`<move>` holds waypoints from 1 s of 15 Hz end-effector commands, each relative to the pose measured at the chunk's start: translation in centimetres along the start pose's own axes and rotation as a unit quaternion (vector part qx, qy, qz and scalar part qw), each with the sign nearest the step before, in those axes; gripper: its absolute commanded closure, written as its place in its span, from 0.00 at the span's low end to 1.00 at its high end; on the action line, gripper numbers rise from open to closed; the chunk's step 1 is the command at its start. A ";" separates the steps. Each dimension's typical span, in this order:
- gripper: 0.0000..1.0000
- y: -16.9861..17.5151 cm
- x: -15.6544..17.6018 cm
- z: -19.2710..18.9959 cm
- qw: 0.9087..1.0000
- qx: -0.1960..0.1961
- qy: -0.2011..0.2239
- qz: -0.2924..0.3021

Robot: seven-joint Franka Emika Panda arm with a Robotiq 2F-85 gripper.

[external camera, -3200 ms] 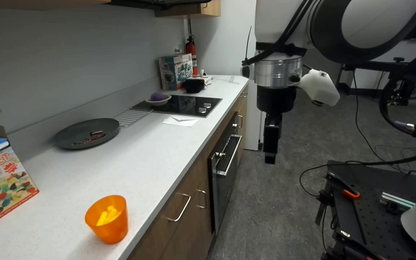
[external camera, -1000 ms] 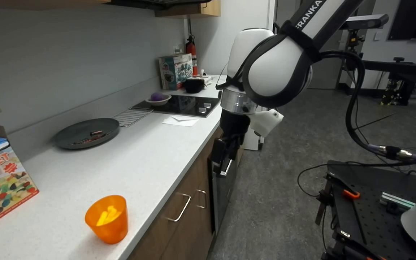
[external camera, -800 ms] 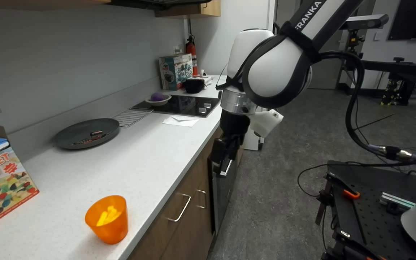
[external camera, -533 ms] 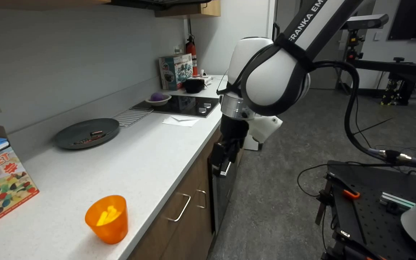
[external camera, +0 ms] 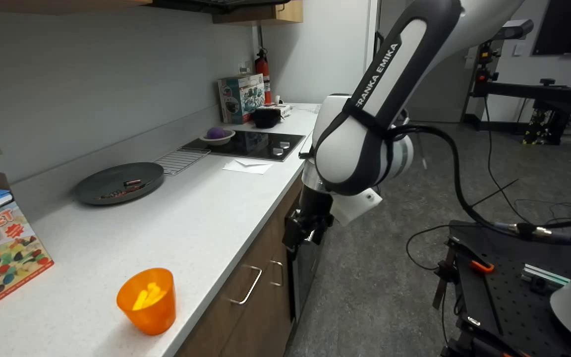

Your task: Open the drawer and remove the pineapple plushie from the drawer

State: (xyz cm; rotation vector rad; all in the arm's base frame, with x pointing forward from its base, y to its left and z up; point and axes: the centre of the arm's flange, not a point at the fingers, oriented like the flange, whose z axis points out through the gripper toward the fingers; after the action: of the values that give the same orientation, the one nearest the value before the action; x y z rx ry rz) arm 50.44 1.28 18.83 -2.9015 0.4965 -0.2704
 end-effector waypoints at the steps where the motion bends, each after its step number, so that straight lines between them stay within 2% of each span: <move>1: 0.00 -0.2 1.8 4.2 0.999 0.026 0.013 0.021; 10: 0.00 0.4 5.0 9.4 0.993 0.064 0.077 0.069; 15: 0.00 1.4 5.4 11.0 0.989 0.076 0.088 0.092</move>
State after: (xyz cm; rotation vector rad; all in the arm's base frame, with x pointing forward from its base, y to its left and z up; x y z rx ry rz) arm 56.87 0.44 10.42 -2.7052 0.7351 -0.4747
